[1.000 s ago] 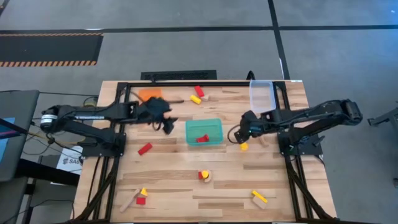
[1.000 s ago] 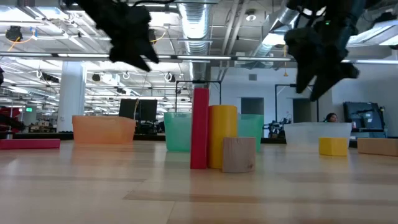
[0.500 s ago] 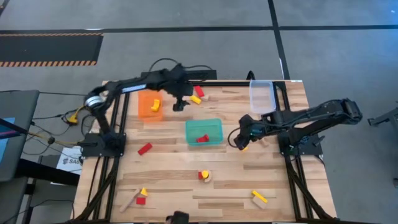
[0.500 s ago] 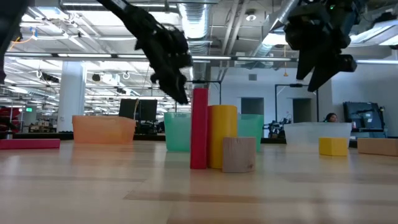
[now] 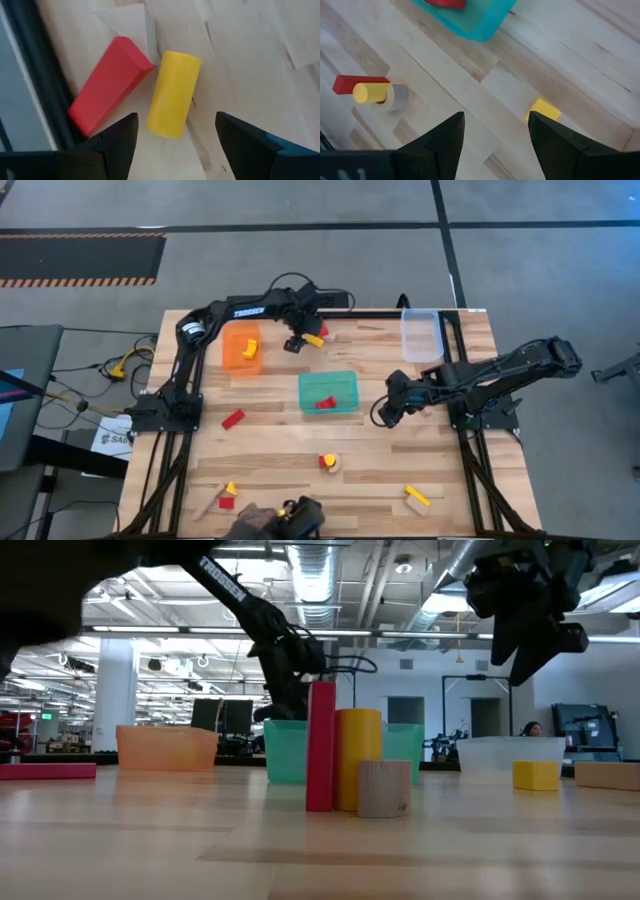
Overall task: Sort & place blocks by color
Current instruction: Put the yellow block into the orange bin
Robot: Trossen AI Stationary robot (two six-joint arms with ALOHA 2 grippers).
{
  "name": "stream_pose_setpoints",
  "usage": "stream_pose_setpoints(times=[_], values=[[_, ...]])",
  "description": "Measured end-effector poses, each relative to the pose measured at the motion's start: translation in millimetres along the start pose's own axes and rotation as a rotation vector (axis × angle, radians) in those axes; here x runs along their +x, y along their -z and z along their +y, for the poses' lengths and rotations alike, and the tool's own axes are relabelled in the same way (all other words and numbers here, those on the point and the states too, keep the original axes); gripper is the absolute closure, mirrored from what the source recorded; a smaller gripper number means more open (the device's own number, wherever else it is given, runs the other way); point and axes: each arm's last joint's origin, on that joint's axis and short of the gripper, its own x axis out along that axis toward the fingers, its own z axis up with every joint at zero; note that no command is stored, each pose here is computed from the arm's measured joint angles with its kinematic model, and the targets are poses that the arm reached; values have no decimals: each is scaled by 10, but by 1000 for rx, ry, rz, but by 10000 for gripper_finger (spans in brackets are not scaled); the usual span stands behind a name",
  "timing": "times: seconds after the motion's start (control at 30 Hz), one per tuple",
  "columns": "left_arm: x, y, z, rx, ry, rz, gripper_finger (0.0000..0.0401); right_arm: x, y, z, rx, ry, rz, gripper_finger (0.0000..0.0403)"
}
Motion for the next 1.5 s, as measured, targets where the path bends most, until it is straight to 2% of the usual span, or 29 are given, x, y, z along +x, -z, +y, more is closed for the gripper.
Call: stream_pose_setpoints(times=[0.17, 0.4, 0.53, 0.77, 0.9, 1.03, 1.17, 1.5], values=[[205, 38, 37, -9, 33, 18, 147, 3, -19, -26, 10, 4, 23, 159], [269, 42, 35, -17, 54, 19, 154, 7, -54, -60, 26, 15, 32, 159], [271, 23, 19, -14, 63, 12, 192, 7, -62, -69, 29, 18, 36, 159], [247, 16, 6, -68, 49, 44, 301, 9, -76, -76, 36, 19, 32, 159], [178, 10, -40, -185, 76, 66, 305, 9, -77, -75, 50, 18, 32, 159], [-27, -55, -136, -213, 123, 80, 305, 9, -79, -72, 82, 16, 29, 159], [-327, -173, -183, -214, 81, 53, 305, 9, -84, -67, 112, 14, 17, 159], [-1592, -377, -455, -277, -16, -198, 305, 7, -138, -8, 184, -28, -79, 159]])
